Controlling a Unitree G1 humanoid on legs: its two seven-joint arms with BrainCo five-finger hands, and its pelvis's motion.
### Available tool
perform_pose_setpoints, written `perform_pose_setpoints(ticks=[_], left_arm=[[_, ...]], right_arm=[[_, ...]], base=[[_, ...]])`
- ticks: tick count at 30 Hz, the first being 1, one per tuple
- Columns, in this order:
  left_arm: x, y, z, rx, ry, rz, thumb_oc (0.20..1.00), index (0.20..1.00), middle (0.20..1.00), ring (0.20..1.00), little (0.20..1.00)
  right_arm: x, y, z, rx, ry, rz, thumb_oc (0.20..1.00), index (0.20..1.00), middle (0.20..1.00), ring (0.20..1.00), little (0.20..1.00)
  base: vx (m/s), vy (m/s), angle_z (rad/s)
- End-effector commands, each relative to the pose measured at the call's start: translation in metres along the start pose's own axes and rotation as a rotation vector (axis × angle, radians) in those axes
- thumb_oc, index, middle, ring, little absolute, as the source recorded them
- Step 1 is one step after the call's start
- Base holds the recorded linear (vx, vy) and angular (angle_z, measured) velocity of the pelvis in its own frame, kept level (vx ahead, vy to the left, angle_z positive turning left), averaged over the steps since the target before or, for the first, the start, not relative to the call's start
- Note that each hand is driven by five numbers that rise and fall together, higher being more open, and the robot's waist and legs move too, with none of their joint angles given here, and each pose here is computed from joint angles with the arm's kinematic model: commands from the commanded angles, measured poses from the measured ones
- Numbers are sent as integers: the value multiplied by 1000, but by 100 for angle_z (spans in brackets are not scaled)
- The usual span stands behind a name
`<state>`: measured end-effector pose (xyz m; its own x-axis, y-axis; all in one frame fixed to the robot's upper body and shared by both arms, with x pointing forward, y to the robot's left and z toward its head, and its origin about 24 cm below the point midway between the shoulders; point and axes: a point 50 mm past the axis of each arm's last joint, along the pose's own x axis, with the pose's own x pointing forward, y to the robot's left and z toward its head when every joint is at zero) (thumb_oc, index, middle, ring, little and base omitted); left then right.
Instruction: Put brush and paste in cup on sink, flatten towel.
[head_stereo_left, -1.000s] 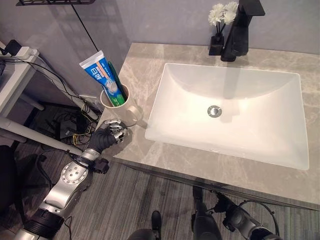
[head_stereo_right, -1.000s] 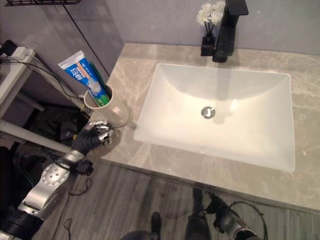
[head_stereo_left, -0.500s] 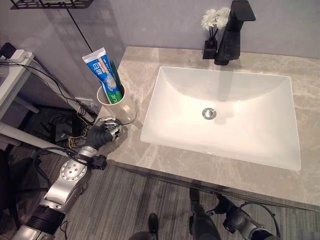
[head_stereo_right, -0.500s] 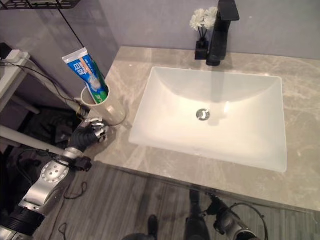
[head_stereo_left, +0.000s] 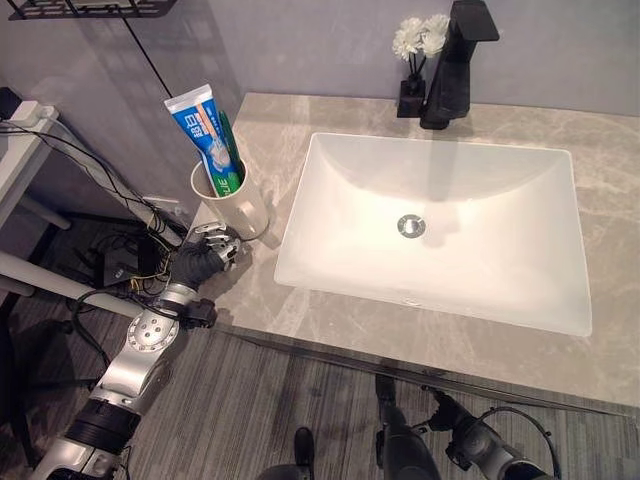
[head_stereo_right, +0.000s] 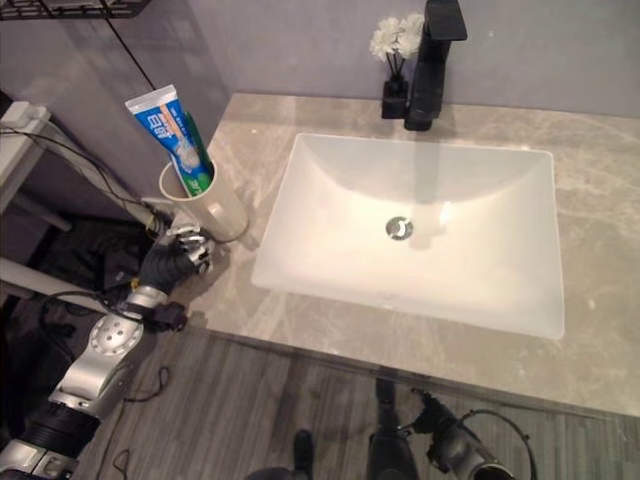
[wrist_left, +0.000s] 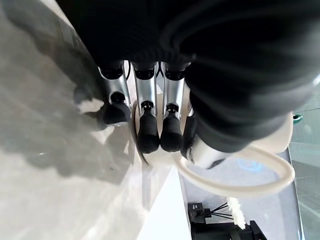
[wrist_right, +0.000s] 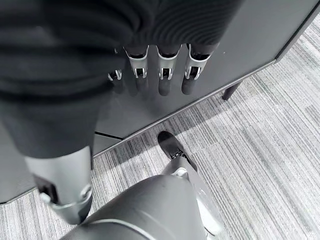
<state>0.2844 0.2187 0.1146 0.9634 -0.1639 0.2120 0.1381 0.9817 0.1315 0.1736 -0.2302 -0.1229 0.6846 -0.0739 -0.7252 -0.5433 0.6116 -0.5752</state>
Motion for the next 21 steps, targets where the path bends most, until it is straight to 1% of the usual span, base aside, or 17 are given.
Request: perform_pose_setpoints(ticks=[1, 6, 12, 21], left_arm=[[8, 1, 15, 4, -78, -4, 200, 200, 200, 200, 200], [2, -6, 16, -13, -79, -43, 200, 200, 200, 200, 200], [2, -6, 18, -16, -83, -57, 200, 200, 200, 200, 200], [12, -2, 22, -13, -115, 5, 200, 200, 200, 200, 200]], right_arm=[[6, -11, 22, 14, -76, -56, 1000, 1000, 1000, 1000, 1000], [5, -10, 20, 14, -73, -52, 1000, 1000, 1000, 1000, 1000], [4, -7, 20, 6, -77, -38, 1000, 1000, 1000, 1000, 1000], [3, -7, 15, 9, -66, -42, 1000, 1000, 1000, 1000, 1000]], base=[[0, 0, 0], [0, 0, 0], [-10, -3, -4], [-10, -6, -8]])
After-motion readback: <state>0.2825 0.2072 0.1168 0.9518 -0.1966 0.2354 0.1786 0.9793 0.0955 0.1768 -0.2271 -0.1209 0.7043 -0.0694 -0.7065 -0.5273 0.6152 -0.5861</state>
